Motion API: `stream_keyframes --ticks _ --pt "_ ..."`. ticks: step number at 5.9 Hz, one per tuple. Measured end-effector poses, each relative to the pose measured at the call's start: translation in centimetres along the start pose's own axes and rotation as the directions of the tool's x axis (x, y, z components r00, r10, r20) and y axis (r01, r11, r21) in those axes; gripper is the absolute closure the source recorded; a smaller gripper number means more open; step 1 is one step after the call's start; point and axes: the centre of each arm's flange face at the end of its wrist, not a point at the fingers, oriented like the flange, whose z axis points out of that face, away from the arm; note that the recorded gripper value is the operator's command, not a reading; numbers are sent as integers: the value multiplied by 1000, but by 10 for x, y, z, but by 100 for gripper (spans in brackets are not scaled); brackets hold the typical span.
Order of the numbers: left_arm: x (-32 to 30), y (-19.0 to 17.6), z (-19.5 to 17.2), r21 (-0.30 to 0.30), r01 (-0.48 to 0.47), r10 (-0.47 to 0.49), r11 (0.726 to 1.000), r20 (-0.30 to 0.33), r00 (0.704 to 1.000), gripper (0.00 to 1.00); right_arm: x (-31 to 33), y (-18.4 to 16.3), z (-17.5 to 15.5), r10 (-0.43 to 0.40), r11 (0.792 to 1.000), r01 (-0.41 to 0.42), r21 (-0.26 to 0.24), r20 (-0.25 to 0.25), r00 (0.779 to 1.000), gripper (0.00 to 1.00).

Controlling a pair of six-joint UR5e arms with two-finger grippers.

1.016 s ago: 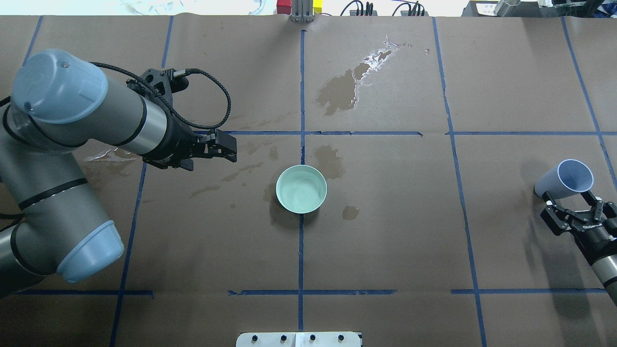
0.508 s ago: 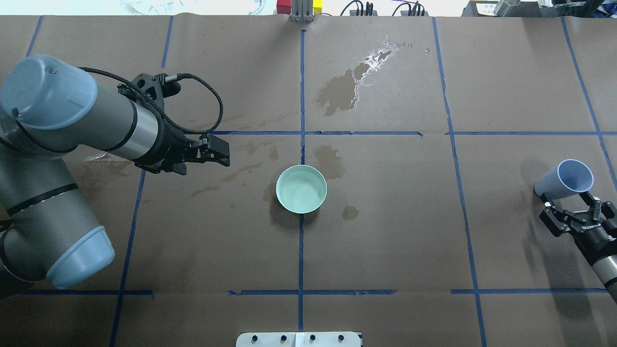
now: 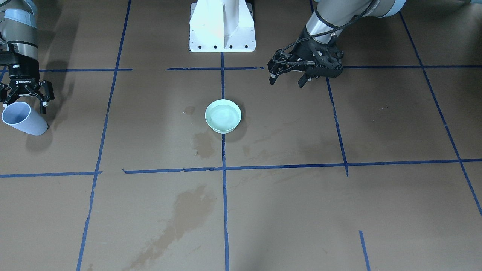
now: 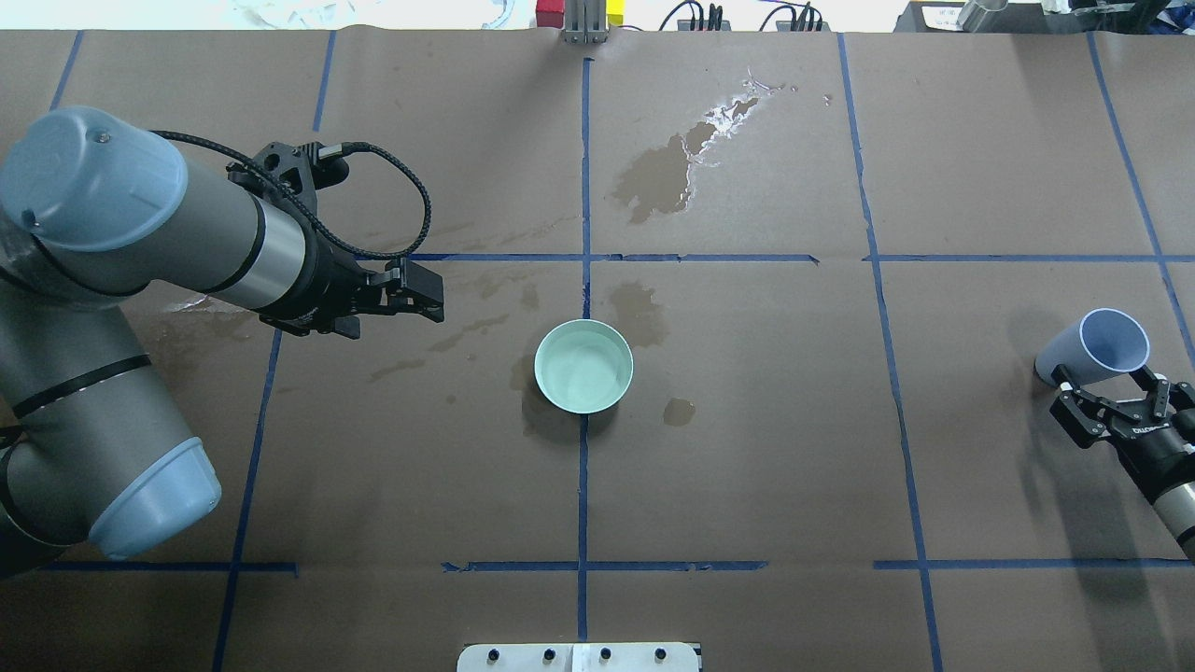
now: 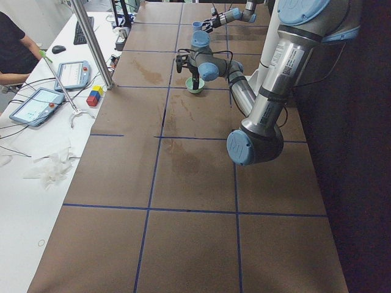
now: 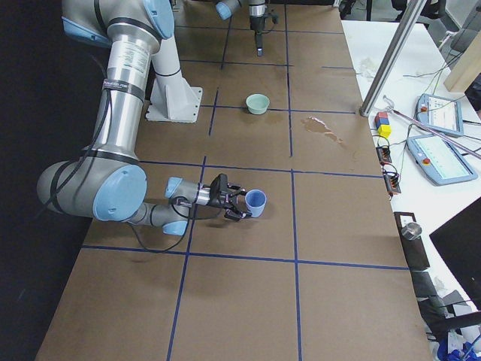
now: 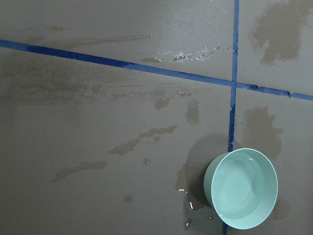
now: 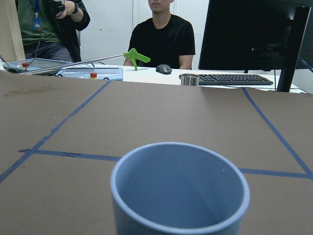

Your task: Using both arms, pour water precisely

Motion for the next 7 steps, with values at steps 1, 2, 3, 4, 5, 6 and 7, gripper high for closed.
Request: stream_keyframes --ticks 1,2,3,4,5,6,7 --pt "0 0 0 3 0 0 1000 0 1000 0 -1 -3 4 3 1000 -3 1 -1 1000 1" --pt "0 0 -1 4 -1 1 1000 -1 1000 0 -5 -7 9 0 1000 0 7 -1 1000 1" --pt "0 0 -1 5 -1 1 1000 -1 1000 0 -7 -10 13 -3 1000 3 9 -1 1000 1" --pt "0 0 -1 5 -1 1 1000 -1 1000 0 -7 -11 14 -3 1000 3 8 -2 1000 1" --pt "-1 0 -1 4 0 0 1000 1 1000 0 -6 -13 16 -2 1000 2 5 -4 1000 1" --pt "-3 0 0 4 2 -2 1000 4 1000 0 -5 -14 17 -3 1000 3 3 -5 1000 1" --pt "-4 0 0 3 3 -3 1000 6 1000 0 -4 -15 18 -5 1000 5 3 -7 1000 1"
